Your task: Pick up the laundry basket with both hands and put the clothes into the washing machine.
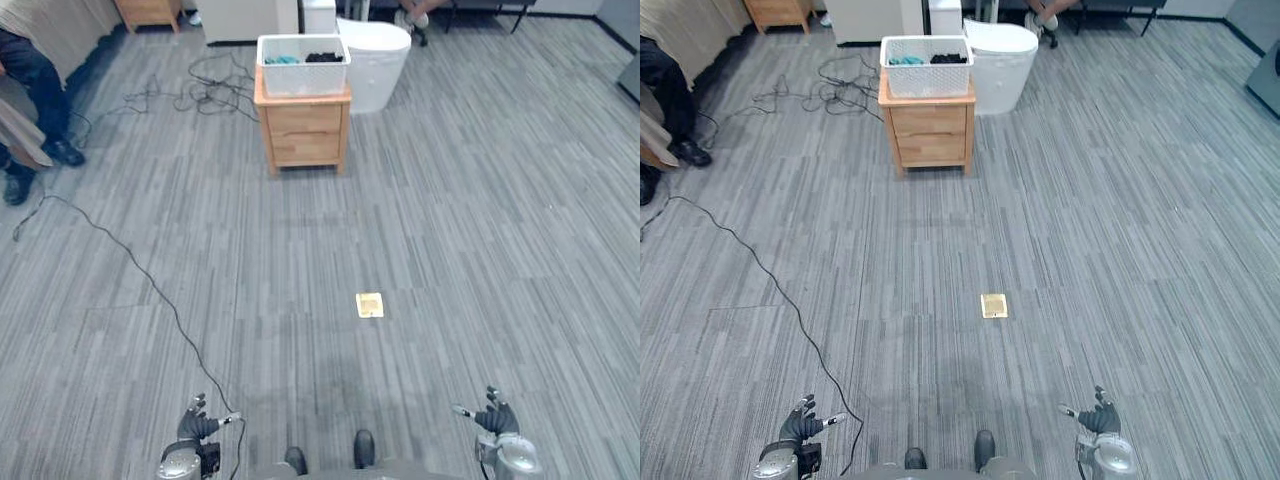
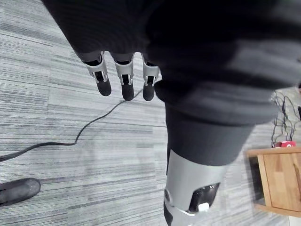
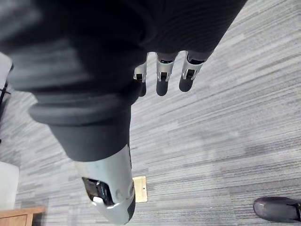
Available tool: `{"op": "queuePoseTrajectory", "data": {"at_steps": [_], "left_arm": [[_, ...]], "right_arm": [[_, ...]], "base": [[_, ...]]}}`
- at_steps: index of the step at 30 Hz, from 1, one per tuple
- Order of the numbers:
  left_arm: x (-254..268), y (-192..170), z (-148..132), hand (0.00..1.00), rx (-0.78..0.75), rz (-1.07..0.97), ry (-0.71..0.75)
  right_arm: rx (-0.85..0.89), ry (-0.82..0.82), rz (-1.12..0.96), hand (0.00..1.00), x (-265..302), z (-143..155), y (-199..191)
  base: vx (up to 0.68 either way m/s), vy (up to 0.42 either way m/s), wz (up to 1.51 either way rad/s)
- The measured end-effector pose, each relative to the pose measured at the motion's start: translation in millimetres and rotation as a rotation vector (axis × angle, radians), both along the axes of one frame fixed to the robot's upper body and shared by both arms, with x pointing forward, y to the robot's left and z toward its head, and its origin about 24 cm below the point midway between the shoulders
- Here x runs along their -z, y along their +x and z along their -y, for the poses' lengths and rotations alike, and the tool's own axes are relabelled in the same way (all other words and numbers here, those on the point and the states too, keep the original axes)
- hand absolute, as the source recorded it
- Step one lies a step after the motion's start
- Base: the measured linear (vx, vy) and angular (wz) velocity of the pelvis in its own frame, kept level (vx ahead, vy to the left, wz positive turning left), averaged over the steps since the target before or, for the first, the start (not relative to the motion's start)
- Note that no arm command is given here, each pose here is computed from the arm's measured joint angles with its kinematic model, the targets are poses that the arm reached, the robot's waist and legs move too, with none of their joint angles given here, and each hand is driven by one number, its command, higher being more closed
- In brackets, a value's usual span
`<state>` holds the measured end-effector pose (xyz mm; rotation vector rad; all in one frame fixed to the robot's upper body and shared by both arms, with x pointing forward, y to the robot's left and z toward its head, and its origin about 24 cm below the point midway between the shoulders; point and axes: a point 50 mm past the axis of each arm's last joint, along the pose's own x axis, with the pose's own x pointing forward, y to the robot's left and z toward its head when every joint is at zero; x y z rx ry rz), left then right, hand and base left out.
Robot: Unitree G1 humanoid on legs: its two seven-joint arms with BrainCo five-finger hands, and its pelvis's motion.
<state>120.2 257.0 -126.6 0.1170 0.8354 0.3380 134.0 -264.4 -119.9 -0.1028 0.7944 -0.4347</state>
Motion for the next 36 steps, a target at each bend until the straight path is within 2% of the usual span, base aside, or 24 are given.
{"op": "queuePoseTrajectory", "data": {"at_steps": [6,8,10,13,15,18,20,25,32,36], "left_arm": [[-10,20,2,0.0,0.043,0.073,0.012],[-14,28,-2,0.0,0.046,0.094,0.024],[-25,52,-2,0.0,0.055,0.155,0.042],[-27,57,0,0.0,0.065,0.167,0.043],[-22,53,4,0.0,0.061,0.152,0.026],[-19,46,5,0.0,0.031,0.142,0.01],[-10,28,10,0.0,-0.045,0.12,-0.033],[-11,30,25,0.0,-0.045,0.154,-0.073],[-3,11,35,0.0,-0.019,0.103,-0.102],[1,6,38,0.0,-0.003,0.073,-0.106]], "right_arm": [[-0.014,0.027,-0.027,0.0,6,-10,-5],[-0.041,0.029,-0.028,0.0,6,-14,-2],[-0.058,0.03,-0.002,0.0,3,-16,10],[-0.063,0.028,-0.006,0.0,3,-17,9],[-0.05,0.02,-0.028,0.0,5,-12,0],[-0.04,0.039,0.007,0.0,3,-17,7],[-0.073,0.037,0.057,0.0,-5,-21,14],[-0.094,0.072,0.128,0.0,-11,-37,25],[-0.078,0.058,0.103,0.0,-8,-30,18],[-0.05,0.084,0.007,0.0,7,-34,-5]], "base": [[0.22,0.114,0.17],[0.37,0.042,0.37],[0.46,-0.034,0.77],[0.51,-0.092,0.68],[0.66,-0.176,0.29],[0.7,-0.255,-0.05],[0.73,-0.239,-0.3],[0.58,-0.113,-0.48],[0.59,0.104,-0.36],[0.73,0.25,-0.35]]}}
